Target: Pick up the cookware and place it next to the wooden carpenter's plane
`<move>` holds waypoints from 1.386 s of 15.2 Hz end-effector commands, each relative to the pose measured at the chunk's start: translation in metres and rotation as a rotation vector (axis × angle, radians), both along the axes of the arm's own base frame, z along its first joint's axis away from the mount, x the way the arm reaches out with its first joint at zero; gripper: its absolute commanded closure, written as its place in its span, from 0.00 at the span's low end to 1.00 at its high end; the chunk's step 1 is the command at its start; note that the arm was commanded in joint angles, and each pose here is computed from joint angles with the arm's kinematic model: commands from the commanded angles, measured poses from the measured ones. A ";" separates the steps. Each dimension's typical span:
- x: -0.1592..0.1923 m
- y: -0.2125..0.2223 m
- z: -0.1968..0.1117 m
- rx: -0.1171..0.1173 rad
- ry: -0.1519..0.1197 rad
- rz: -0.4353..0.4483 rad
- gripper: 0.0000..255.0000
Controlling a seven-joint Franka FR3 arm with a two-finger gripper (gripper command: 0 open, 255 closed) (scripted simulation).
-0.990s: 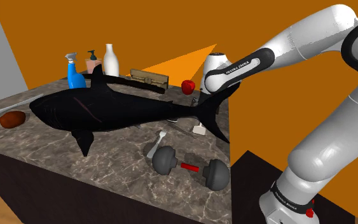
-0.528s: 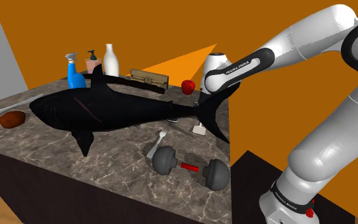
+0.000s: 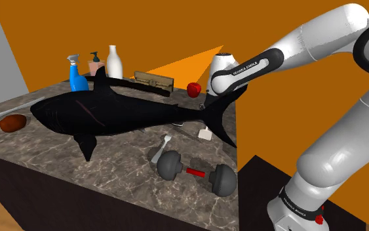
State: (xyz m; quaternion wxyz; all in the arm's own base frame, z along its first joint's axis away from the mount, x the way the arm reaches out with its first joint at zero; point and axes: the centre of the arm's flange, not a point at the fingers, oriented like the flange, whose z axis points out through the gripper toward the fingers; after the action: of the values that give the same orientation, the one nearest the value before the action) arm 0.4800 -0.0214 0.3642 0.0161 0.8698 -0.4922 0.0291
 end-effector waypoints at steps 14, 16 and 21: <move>-0.001 0.000 0.079 0.000 0.000 0.000 1.00; -0.001 0.000 0.089 0.000 0.000 0.000 1.00; -0.001 0.000 0.115 0.000 0.000 0.000 1.00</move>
State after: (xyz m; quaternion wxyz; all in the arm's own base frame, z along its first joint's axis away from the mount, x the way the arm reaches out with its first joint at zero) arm 0.4795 -0.0211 0.4745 0.0160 0.8699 -0.4922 0.0292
